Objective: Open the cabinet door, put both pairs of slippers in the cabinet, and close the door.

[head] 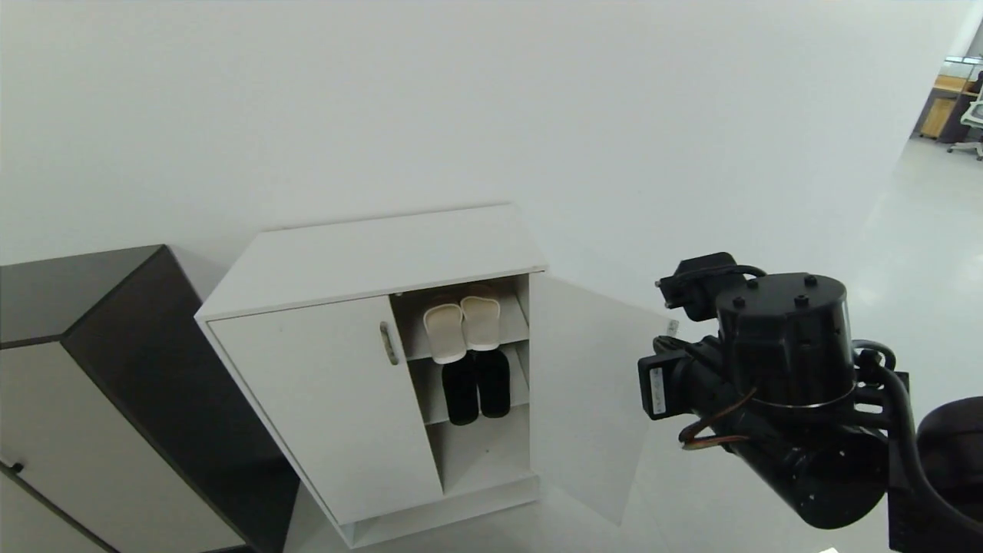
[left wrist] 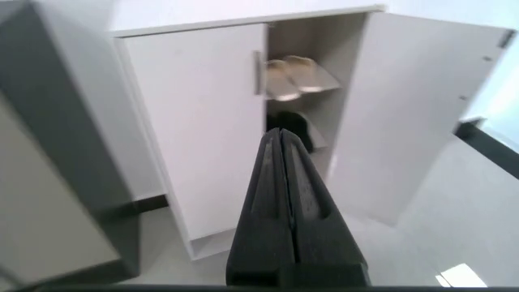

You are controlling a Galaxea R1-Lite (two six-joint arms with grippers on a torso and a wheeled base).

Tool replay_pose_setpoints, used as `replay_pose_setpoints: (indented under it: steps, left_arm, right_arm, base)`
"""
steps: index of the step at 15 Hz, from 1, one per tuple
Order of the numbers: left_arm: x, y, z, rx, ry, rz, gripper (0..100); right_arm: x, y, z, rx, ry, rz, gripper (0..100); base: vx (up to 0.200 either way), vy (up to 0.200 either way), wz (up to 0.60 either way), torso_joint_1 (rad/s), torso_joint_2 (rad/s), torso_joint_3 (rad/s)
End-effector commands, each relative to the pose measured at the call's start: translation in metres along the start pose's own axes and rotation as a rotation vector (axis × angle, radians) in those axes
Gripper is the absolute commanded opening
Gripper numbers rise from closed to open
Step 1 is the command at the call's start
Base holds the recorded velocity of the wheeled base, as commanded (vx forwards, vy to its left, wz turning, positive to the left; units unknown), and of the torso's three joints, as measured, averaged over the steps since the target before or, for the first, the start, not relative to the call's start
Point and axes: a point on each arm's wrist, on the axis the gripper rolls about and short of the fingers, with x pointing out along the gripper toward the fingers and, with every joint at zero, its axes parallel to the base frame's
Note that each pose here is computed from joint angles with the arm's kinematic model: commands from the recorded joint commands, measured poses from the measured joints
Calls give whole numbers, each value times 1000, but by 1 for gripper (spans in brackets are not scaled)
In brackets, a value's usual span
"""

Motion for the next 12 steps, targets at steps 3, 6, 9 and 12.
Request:
replay_pose_setpoints:
  steps: [3,6,9,12]
  left_arm:
    - [0,0,0,0,0,1,0]
    - [0,0,0,0,0,3,0]
    - [0,0,0,1,0,-1,0]
    - [0,0,0,1,0,-1,0]
  right_arm:
    - [36,-36,13,63,3,-40,0]
    - [74,-59,24,160,2,-57,0]
    - [117,-74,20,194,15,-120,0]
    - [145,-79,15,223,25,-138,0]
  base:
    - [0,0,0,0,0,0]
    - [0,0,0,0,0,0]
    - [0,0,0,0,0,0]
    - [-133,0,0,3,3,0]
